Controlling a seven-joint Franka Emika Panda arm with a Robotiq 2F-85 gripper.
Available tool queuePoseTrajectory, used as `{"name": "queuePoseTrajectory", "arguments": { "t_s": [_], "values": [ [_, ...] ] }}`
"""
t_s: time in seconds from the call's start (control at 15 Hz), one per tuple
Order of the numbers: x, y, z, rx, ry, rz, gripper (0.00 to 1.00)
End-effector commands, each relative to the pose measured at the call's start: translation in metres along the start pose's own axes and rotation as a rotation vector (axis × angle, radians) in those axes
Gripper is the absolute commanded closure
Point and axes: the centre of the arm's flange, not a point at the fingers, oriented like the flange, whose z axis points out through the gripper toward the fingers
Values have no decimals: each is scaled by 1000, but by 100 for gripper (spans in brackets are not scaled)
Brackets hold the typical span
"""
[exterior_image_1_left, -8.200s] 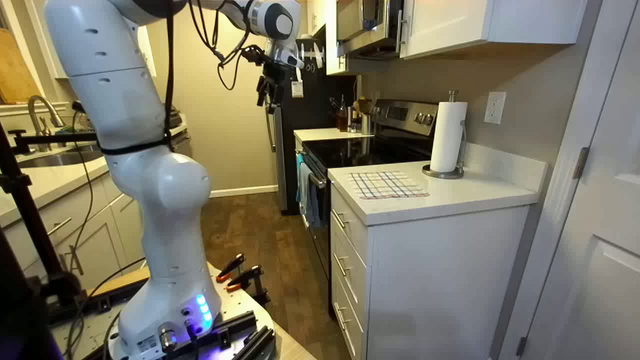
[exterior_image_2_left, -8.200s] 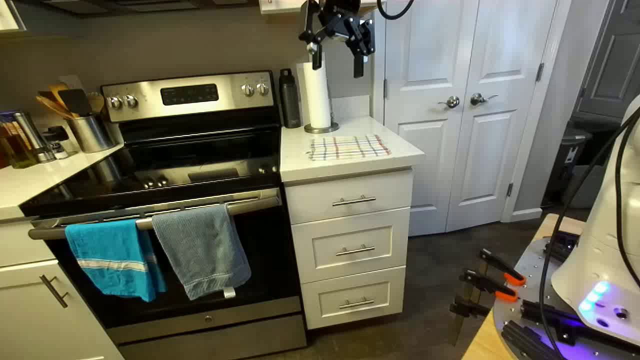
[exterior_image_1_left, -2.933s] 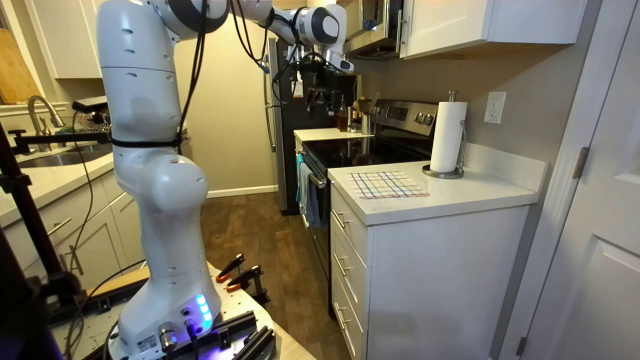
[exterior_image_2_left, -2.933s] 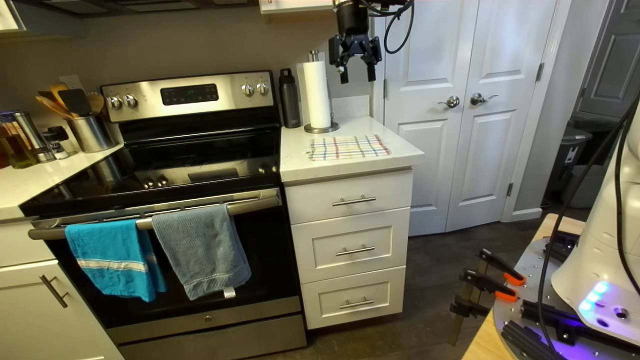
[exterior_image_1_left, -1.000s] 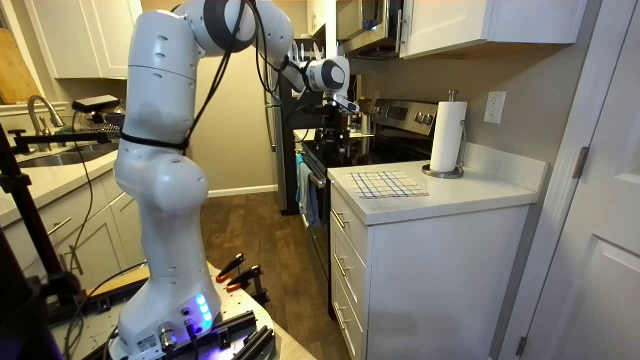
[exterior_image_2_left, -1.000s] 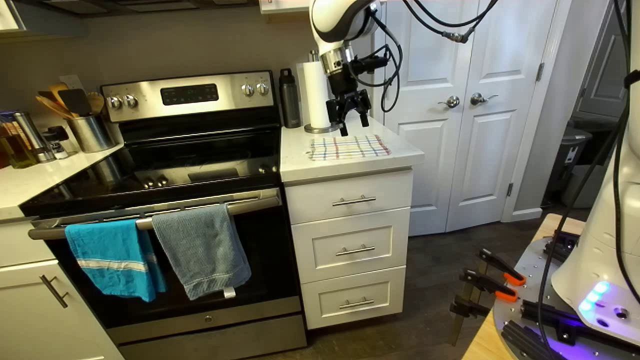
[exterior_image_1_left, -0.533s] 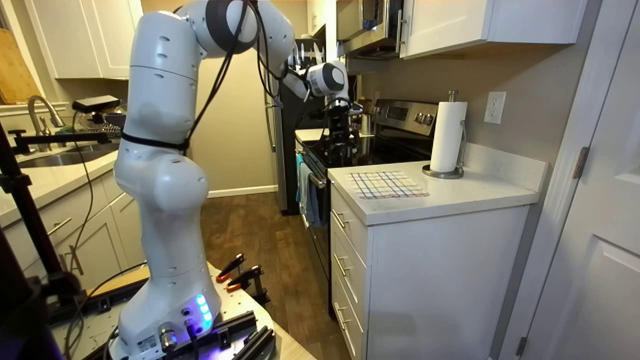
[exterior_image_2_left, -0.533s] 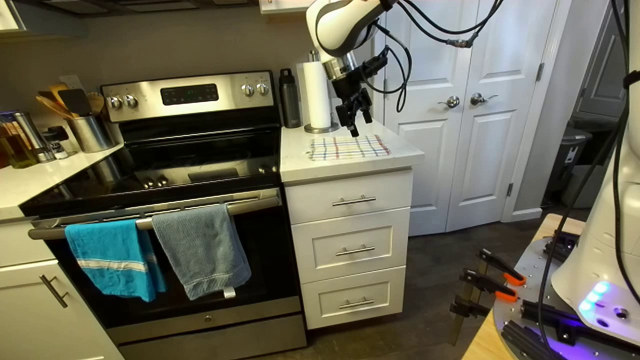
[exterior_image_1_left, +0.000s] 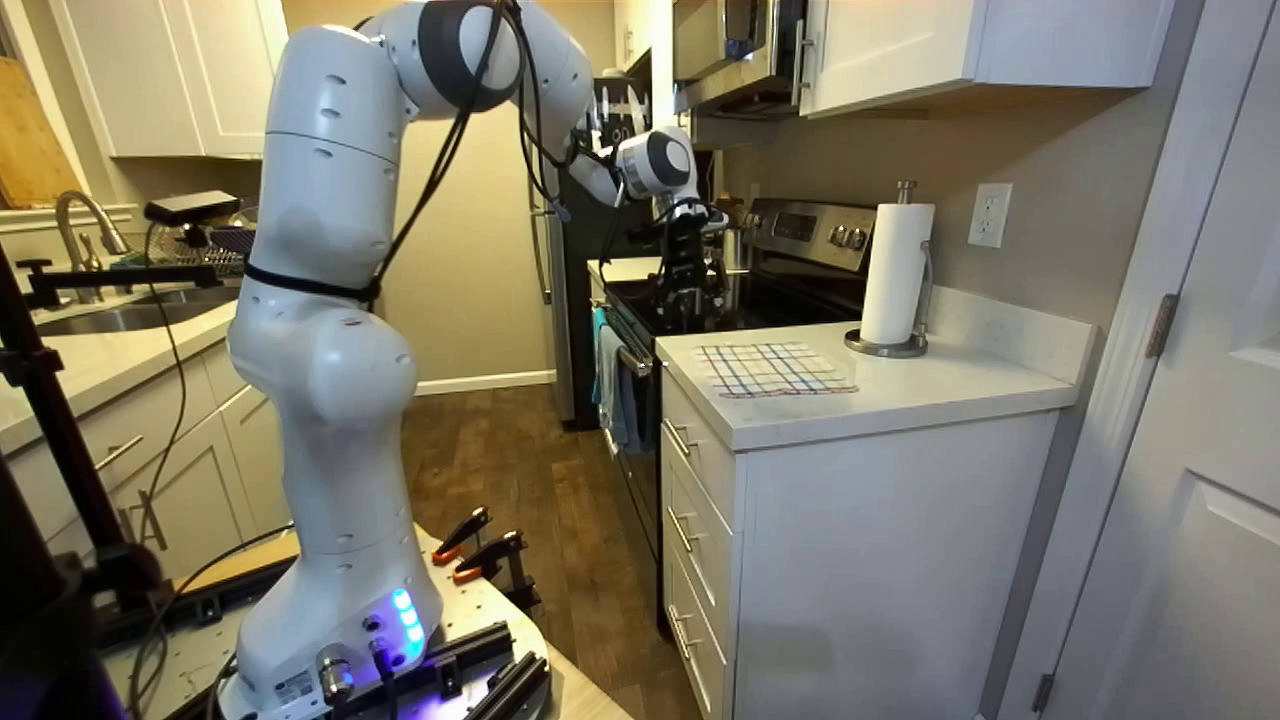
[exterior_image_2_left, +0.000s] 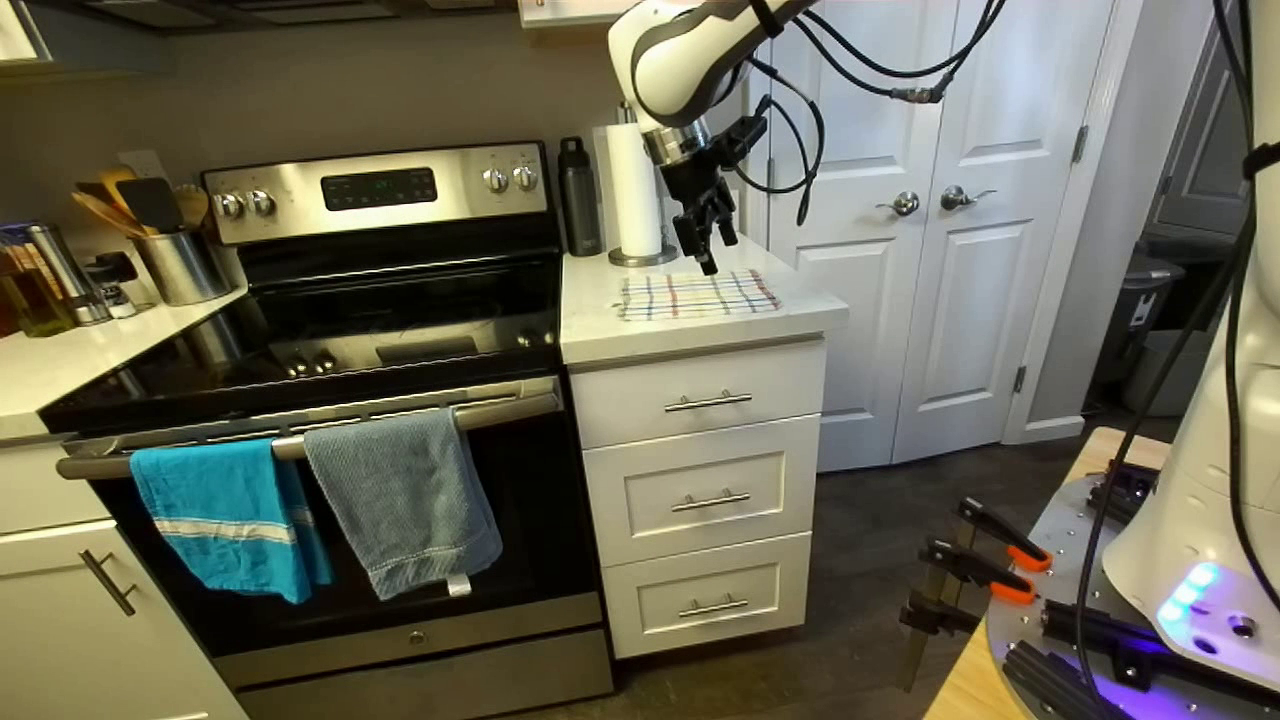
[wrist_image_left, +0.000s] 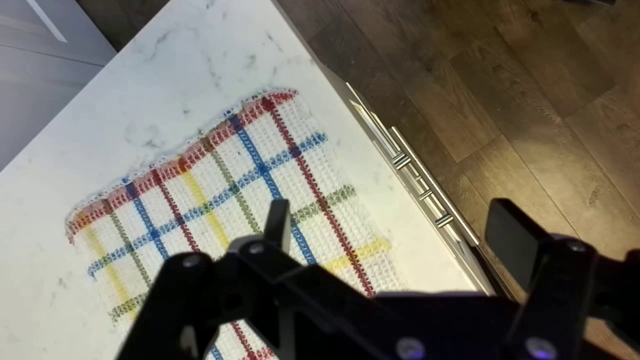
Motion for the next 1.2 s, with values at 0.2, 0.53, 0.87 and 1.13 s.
{"name": "queuePoseTrajectory", "arguments": {
  "t_s": [0.2, 0.53, 0.87, 1.13],
  "values": [
    [0, 0, 0, 0, 1, 0, 0],
    [11, -8, -5, -17, -20, -8, 0],
    [53, -41, -27, -53, -33, -97, 0],
    [83, -68, -35, -65, 20, -225, 0]
  ]
}}
